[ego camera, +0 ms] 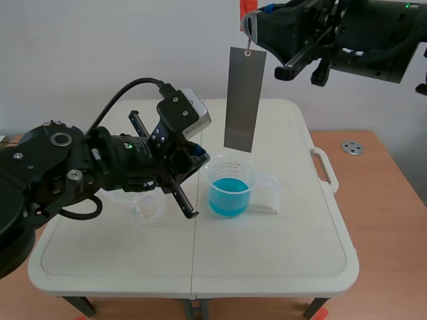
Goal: Hold the metal plate by the orange handle, dip it into the blue solution, take it out and point at it, then put the plate back in the beaker on the left.
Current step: 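Lower the plate into the blue solution, then hold the plate still in the solution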
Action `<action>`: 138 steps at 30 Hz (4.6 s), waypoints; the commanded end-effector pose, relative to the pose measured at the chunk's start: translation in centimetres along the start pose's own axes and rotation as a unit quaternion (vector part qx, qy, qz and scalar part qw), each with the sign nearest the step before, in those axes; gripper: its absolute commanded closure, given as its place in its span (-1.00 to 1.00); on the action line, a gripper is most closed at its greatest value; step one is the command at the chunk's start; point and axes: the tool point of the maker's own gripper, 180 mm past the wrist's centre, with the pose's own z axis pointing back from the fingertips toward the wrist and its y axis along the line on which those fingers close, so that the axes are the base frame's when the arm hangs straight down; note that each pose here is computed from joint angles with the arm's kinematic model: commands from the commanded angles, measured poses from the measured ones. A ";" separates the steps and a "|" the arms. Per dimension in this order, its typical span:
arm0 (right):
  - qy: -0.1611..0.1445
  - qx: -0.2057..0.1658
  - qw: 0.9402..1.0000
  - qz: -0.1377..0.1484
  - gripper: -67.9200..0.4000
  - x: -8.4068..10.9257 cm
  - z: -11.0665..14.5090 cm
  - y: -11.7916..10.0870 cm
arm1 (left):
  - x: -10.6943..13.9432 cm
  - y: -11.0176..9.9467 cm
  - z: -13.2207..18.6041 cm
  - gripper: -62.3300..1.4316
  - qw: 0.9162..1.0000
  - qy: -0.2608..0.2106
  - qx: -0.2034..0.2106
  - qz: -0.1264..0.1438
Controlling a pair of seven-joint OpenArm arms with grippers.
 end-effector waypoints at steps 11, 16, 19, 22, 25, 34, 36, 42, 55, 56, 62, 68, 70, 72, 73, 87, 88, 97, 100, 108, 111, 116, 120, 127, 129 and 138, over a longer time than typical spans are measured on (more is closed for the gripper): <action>-0.025 0.006 1.000 0.010 0.94 1.7 0.0 0.1 | 0.4 1.5 0.4 0.90 0.999 -0.005 0.034 -0.004; -0.025 0.006 1.000 0.010 0.94 1.7 0.0 0.1 | -0.8 3.0 2.8 0.90 0.997 0.004 0.081 0.002; -0.024 0.006 1.000 0.010 0.94 1.7 0.0 0.1 | -0.9 3.1 5.2 0.90 0.995 0.004 0.095 -0.003; -0.024 0.006 1.000 0.010 0.94 1.7 0.0 0.1 | -0.9 3.0 7.5 0.90 0.994 -0.001 0.108 -0.007; -0.023 0.006 1.000 0.008 0.94 1.5 0.0 0.1 | -1.2 3.4 10.0 0.90 0.990 0.001 0.138 -0.005; -0.011 -0.002 1.000 -0.011 0.95 0.0 0.0 -0.5 | -3.6 2.4 16.4 0.90 0.983 0.041 0.178 0.013; -0.008 -0.005 1.000 -0.017 0.95 -0.3 0.0 -0.7 | -4.4 1.7 17.7 0.90 0.982 0.055 0.178 0.023; -0.001 -0.012 0.999 -0.039 0.95 -1.7 -0.1 -1.1 | -7.7 -0.7 21.1 0.90 0.977 0.105 0.171 0.066; 0.019 -0.021 0.997 -0.068 0.95 -4.8 -1.0 -1.0 | -12.2 -5.4 25.6 0.90 0.962 0.181 0.145 0.144; 0.021 -0.021 0.997 -0.068 0.95 -5.0 -1.1 -1.0 | -12.6 -5.7 25.8 0.90 0.960 0.185 0.145 0.153; 0.031 -0.029 0.996 -0.082 0.95 -6.8 -1.4 -1.0 | -15.6 -6.8 27.1 0.90 0.951 0.207 0.145 0.178; 0.044 -0.035 0.994 -0.091 0.95 -8.7 -1.7 -0.7 | -17.4 -8.4 28.0 0.90 0.945 0.227 0.126 0.198; 0.049 -0.036 0.994 -0.092 0.95 -9.3 -1.8 -0.7 | -17.6 -8.5 28.1 0.90 0.944 0.229 0.126 0.200; 0.053 -0.037 0.994 -0.092 0.95 -9.8 -1.9 -0.6 | -17.7 -8.5 28.2 0.90 0.944 0.230 0.125 0.199; 0.055 -0.038 0.994 -0.091 0.95 -10.0 -1.9 -0.5 | -17.7 -8.5 28.2 0.90 0.944 0.230 0.125 0.199; 0.097 -0.031 0.991 -0.086 0.95 -13.3 -1.9 0.4 | -17.7 -8.4 28.1 0.90 0.944 0.229 0.126 0.199; 0.100 -0.031 0.991 -0.086 0.95 -13.6 -1.9 0.5 | -17.7 -8.4 28.1 0.90 0.944 0.231 0.126 0.199; 0.129 -0.028 0.989 -0.072 0.95 -15.4 -1.4 0.8 | -17.7 -8.4 28.1 0.90 0.944 0.231 0.126 0.199; 0.133 -0.027 0.989 -0.067 0.95 -15.5 -1.4 0.8 | -17.7 -8.4 28.1 0.90 0.944 0.231 0.126 0.199; 0.140 -0.026 0.988 -0.060 0.95 -15.7 -1.3 0.8 | -17.7 -8.4 28.1 0.90 0.944 0.231 0.126 0.199; 0.140 -0.026 0.988 -0.060 0.95 -15.7 -1.3 0.8 | -17.7 -8.4 28.1 0.90 0.944 0.231 0.126 0.199; 0.137 -0.026 0.988 -0.059 0.95 -15.6 -1.4 0.8 | -17.7 -8.4 28.1 0.90 0.944 0.231 0.126 0.199; 0.137 -0.026 0.988 -0.059 0.95 -15.6 -1.4 0.8 | -17.7 -8.4 28.1 0.90 0.944 0.231 0.126 0.199; 0.136 -0.026 0.989 -0.059 0.95 -15.6 -1.4 0.8 | -17.7 -8.4 28.1 0.90 0.944 0.231 0.126 0.199; 0.136 -0.026 0.989 -0.059 0.95 -15.6 -1.4 0.8 | -17.7 -8.4 28.1 0.90 0.944 0.231 0.126 0.199; 0.136 -0.026 0.989 -0.059 0.95 -15.6 -1.4 0.8 | -17.7 -8.4 28.1 0.90 0.944 0.231 0.126 0.199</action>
